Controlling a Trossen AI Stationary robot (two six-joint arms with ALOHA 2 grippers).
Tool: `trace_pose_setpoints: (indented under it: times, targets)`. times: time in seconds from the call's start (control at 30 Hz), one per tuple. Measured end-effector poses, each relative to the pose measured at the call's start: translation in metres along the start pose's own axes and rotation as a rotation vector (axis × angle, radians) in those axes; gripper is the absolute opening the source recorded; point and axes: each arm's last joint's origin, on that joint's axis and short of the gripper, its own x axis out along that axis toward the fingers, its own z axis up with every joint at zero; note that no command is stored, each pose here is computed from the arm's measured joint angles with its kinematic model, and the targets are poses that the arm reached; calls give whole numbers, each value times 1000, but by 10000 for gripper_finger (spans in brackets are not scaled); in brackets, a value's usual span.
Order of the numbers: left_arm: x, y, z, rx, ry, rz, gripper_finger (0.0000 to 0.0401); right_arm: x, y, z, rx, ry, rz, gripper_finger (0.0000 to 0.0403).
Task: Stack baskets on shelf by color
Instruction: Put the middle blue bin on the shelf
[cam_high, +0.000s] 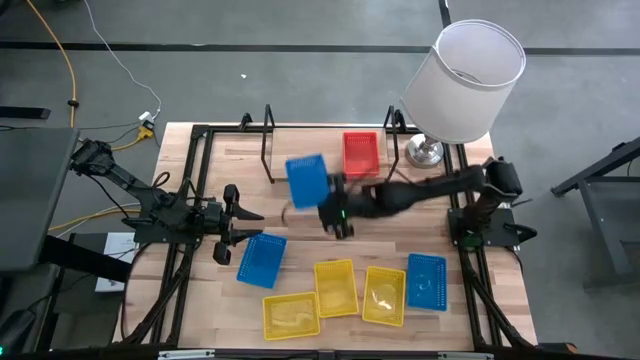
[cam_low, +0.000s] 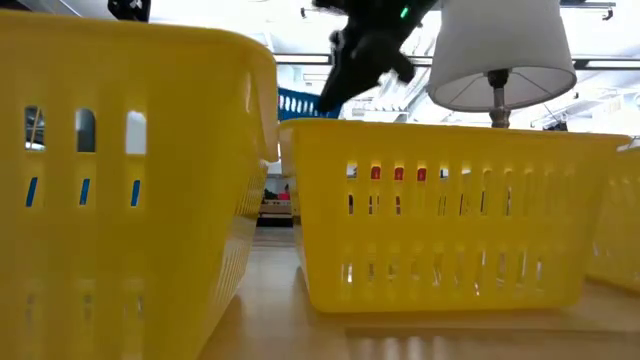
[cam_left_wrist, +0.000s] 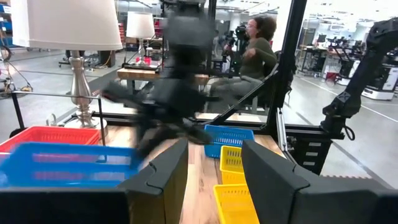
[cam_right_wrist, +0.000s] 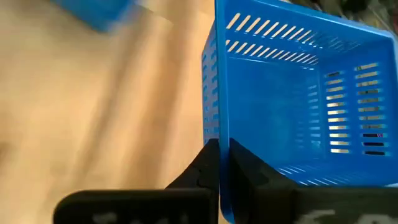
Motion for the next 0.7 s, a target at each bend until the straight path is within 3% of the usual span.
trace_pose_setpoints:
  times: [0.23, 0.47, 0.7]
  targets:
    - [0, 0, 0, 0, -1, 0, 140, 32, -56, -34, 172, 58, 11, 1]
    - [0, 0, 0, 0, -1, 0, 140, 59, -70, -57, 215, 146, 27, 0]
    - [0, 0, 0, 1, 2, 0, 140, 59, -73, -65, 229, 214, 7, 0]
